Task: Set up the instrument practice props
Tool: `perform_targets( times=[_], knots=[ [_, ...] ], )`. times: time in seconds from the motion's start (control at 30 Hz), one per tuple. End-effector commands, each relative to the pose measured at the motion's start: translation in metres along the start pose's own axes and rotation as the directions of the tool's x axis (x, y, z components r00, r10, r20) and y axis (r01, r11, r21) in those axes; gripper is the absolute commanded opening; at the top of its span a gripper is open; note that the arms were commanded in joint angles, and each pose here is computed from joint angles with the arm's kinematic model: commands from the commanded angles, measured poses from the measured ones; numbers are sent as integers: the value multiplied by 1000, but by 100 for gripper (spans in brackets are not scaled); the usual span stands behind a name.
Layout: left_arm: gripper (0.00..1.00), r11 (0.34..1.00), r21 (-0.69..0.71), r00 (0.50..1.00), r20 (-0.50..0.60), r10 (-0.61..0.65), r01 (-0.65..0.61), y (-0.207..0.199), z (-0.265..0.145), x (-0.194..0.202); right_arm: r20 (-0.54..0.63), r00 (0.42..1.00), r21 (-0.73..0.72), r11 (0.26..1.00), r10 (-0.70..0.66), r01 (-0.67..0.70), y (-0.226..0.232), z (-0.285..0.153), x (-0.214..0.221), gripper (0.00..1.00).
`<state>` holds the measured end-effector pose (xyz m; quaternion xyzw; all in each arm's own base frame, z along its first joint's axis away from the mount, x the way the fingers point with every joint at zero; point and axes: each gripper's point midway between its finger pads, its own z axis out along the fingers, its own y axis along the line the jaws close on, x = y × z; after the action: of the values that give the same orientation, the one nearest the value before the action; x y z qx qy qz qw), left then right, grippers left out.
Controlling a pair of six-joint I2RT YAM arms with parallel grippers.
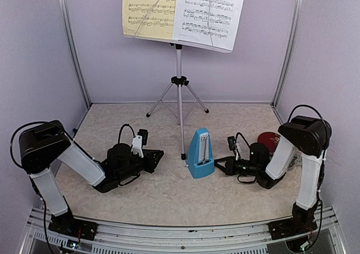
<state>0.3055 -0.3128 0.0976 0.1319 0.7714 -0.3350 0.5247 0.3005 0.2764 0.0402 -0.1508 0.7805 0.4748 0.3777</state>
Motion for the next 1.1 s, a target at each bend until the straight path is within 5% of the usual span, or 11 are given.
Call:
perform_targets(
  times=[0.0,0.67,1.07],
  knots=[
    [17,1000,-5,1000,18,16,-16,1,-4,-8,-38,998,-46,998,42,-44,13,-2,17,0],
    [18,1000,-9,999,33,1,-1,5,-4,-13,-55,996,-74,994,72,-76,30,-15,31,0],
    [24,999,-13,994,102,-40,42,12,-19,-46,17,994,103,989,-110,108,33,-47,-25,1]
  ],
)
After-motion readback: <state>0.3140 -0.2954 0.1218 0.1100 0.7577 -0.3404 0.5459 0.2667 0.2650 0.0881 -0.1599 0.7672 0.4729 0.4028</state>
